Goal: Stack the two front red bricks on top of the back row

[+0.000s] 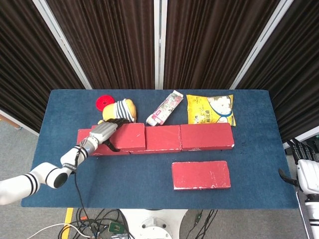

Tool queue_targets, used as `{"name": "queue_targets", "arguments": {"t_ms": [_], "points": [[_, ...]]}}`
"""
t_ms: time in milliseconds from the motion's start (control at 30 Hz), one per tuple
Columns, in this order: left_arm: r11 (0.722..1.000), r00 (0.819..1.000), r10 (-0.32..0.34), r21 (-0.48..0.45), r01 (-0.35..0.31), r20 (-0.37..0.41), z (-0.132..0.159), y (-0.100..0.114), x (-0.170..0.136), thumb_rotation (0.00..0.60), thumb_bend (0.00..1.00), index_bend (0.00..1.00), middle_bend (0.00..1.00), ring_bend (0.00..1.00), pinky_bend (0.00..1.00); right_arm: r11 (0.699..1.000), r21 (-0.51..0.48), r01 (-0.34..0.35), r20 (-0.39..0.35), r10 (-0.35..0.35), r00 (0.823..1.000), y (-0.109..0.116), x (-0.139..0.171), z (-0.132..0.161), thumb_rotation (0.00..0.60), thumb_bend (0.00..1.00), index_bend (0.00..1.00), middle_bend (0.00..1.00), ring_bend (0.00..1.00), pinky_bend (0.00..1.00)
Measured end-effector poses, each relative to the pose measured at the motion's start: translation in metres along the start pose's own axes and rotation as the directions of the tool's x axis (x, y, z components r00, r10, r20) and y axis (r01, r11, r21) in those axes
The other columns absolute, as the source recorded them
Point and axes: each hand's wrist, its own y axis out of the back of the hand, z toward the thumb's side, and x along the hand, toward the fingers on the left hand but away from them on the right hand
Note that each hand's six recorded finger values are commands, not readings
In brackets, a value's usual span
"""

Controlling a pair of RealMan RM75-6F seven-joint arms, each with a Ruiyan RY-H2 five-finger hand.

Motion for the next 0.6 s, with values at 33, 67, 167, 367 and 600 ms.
{"name": "queue_targets", "arguments": {"t_ms": [33,67,167,367,600], "points": [[1.000,1.000,0.002,0.001,-0.002,0.001,0.000,0.001,0.000,0.600,0.00,0.00,0.00,0.00,0.00,1.000,0.000,0.000,0.000,0.000,1.000,0.000,0.000,0.000,0.600,0.24,0.00,0.00,0.00,0.00],[1.000,1.000,0.002,0.001,-0.002,0.001,0.000,0.001,-0.001,0.600,0.00,0.00,0.00,0.00,0.00,1.000,0.000,0.000,-0.001,0.000,1.000,0.000,0.000,0.000,0.600,0.24,0.00,0.00,0.00,0.00],[1.000,1.000,0.006,-0.001,-0.006,0.004,0.001,0.002,-0.002,0.600,0.00,0.00,0.00,0.00,0.00,1.000,-0.001,0.002,-0.002,-0.002,1.000,0.000,0.000,0.001,0.600,0.24,0.00,0.00,0.00,0.00],[1.000,1.000,0.026,-0.002,-0.026,0.016,0.005,0.008,-0.009,0.600,0.00,0.00,0.00,0.00,0.00,1.000,-0.001,0.011,-0.006,-0.011,1.000,0.003,0.001,0.001,0.600,0.24,0.00,0.00,0.00,0.00],[0.994,0.994,0.109,0.020,-0.110,0.014,-0.002,0.028,-0.032,0.600,0.00,0.00,0.00,0.00,0.00,1.000,0.003,0.021,-0.026,-0.021,0.999,0.006,0.003,0.006,0.600,0.24,0.00,0.00,0.00,0.00]]}}
